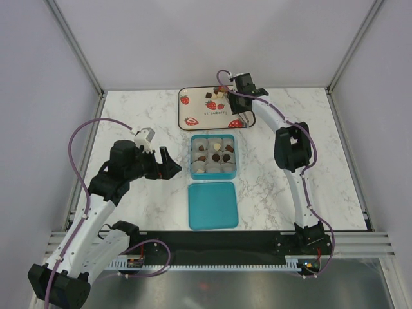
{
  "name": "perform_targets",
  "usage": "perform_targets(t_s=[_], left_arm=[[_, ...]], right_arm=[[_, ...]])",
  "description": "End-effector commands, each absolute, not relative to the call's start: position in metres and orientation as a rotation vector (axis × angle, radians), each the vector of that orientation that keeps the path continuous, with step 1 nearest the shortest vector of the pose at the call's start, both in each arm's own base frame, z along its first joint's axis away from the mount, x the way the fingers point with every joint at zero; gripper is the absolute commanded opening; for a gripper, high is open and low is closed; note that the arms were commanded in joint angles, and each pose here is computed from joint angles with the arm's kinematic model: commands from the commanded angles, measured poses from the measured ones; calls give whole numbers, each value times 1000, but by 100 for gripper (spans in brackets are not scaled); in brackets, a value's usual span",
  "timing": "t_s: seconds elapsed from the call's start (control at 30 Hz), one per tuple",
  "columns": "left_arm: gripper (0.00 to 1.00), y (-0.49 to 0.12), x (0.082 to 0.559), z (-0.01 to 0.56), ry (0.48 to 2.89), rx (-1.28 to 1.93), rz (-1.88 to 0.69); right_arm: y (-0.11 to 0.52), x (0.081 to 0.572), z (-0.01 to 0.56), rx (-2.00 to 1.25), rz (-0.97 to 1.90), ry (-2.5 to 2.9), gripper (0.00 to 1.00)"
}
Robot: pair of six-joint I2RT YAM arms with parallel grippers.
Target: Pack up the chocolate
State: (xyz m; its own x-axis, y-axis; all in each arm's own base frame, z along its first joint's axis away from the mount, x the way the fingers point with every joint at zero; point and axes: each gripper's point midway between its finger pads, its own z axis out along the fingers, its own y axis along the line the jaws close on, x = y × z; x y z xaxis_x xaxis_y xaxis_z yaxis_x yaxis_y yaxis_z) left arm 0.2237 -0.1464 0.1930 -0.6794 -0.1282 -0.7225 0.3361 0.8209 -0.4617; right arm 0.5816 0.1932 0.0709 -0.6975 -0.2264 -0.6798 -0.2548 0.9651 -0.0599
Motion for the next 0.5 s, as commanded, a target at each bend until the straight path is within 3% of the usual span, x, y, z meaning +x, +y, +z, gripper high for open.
perform_targets(t_s=[0.0,0.47], left_arm=[[100,-145,225,193,2191,184,-723],[100,-146,224,193,2191,188,-730]], right_arm=[[196,599,90,-337,60,2292,53],[195,554,102,-365,144,2377,43]])
